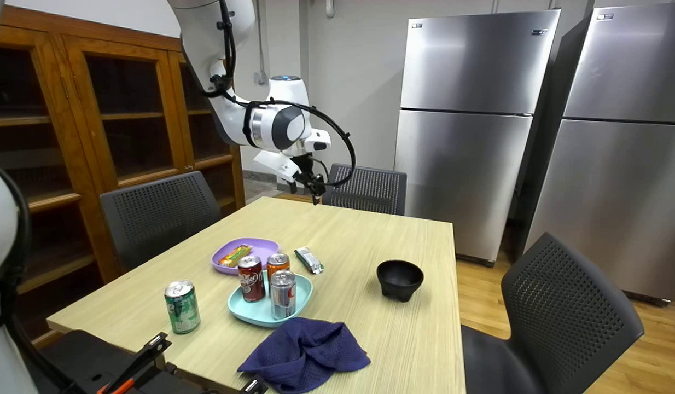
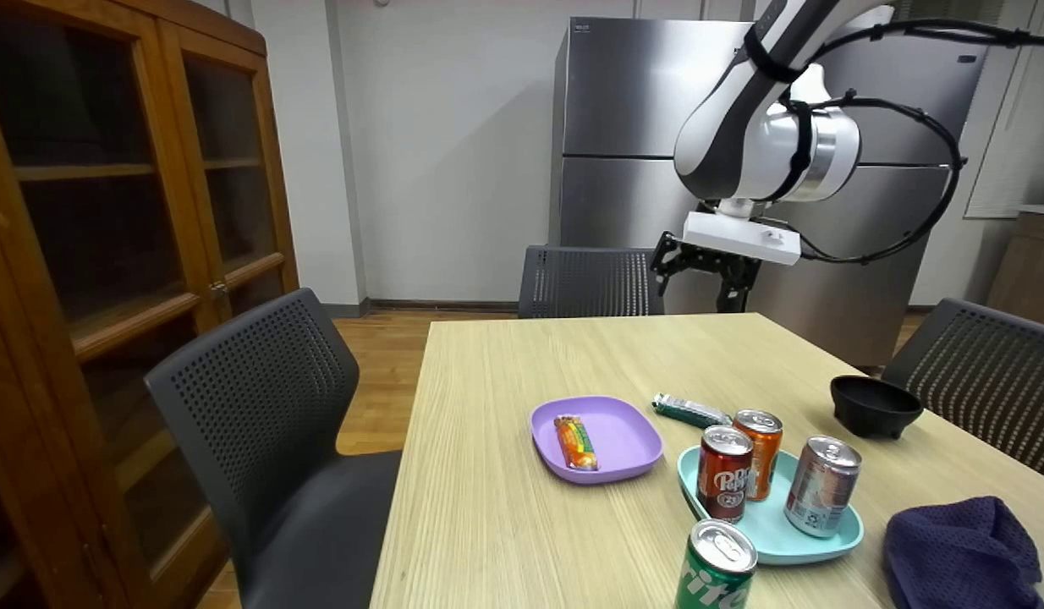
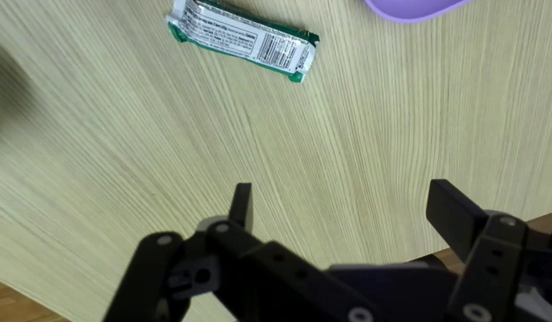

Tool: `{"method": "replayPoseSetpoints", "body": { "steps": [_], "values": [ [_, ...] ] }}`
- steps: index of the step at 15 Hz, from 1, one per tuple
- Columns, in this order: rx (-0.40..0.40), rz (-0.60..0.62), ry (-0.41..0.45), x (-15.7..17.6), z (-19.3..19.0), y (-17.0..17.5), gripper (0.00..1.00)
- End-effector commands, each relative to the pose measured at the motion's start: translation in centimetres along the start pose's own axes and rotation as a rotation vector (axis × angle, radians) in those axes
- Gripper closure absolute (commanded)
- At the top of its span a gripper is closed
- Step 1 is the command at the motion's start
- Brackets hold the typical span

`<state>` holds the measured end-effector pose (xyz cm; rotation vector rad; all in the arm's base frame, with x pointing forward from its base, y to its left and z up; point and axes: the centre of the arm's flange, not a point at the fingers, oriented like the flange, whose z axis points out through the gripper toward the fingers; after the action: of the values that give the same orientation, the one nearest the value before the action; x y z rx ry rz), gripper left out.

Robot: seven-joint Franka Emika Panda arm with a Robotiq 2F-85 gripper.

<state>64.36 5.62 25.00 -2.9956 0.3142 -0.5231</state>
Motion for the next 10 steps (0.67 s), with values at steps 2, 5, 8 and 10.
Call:
{"method": "replayPoseSetpoints", "body": {
  "steps": [2, 5, 8, 10],
  "values": [
    [-0.023, 0.176, -0.049, 0.1, 1.1, -1.5, 0.00],
    [-0.046, 0.224, -0.078, -1.2, 2.2, -2.6, 0.00],
    [-0.047, 0.149, -0.053, -2.0, 2.5, -2.2, 0.00],
    [-0.064, 0.117, -0.040, -2.3, 2.7, -3.0, 0.00]
  ]
}}
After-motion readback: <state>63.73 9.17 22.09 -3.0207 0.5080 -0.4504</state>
